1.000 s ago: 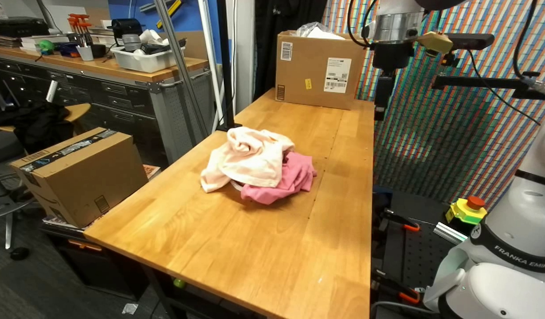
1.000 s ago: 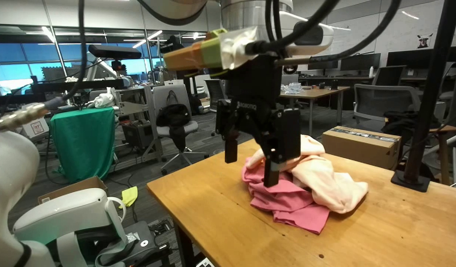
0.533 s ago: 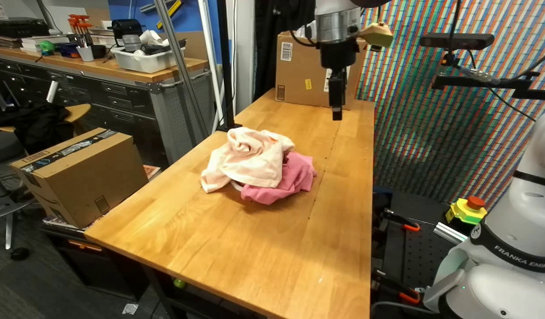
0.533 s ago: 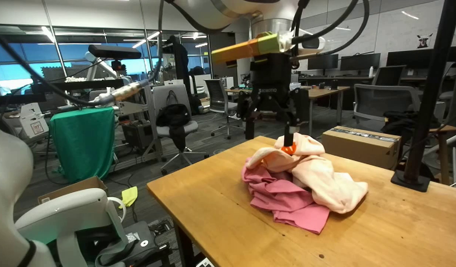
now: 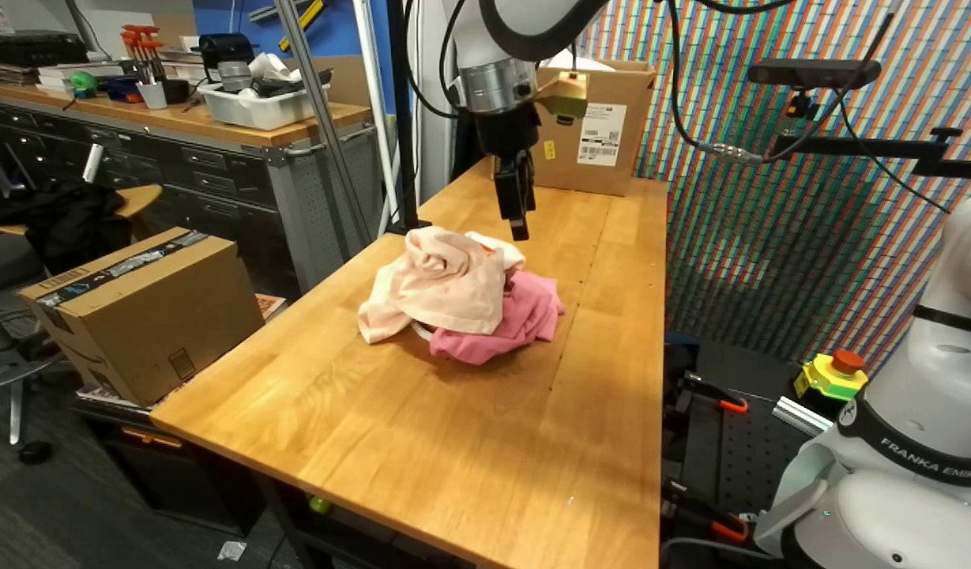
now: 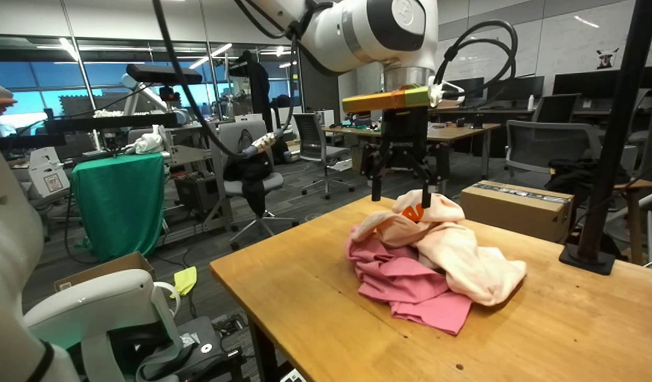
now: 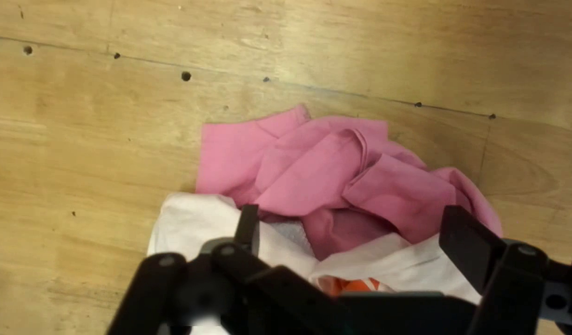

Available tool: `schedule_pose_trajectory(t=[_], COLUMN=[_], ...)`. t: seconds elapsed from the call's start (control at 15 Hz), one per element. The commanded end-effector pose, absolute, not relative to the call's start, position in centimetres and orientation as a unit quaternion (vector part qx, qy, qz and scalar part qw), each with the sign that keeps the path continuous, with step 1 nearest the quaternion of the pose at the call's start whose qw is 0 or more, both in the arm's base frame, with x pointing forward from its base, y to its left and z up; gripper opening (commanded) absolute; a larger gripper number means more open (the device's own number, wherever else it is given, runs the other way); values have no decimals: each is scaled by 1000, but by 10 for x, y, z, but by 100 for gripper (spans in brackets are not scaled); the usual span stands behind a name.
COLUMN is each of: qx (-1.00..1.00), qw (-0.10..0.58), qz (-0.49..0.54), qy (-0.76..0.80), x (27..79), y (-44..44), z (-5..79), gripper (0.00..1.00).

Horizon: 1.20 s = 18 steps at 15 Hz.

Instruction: Move the peach shirt and the white towel to the right then move the pink shirt to the left and move the turnip plushie towards you

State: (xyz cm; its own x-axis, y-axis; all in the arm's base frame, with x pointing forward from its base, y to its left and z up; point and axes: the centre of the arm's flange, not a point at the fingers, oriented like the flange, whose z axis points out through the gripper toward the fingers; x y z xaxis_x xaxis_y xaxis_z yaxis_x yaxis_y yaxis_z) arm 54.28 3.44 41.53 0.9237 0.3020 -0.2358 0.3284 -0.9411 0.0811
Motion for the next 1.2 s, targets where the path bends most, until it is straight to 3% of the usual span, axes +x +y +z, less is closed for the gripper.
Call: schedule_pose_trajectory(t=[0.0,0.53,1.13], qx=[973,960,956], qw=[61,65,97], qz=[-103,-70,-34], qy=[195,262,274], x=[585,624,642], y=[56,107,100], z=[413,383,352], gripper=[100,100,100])
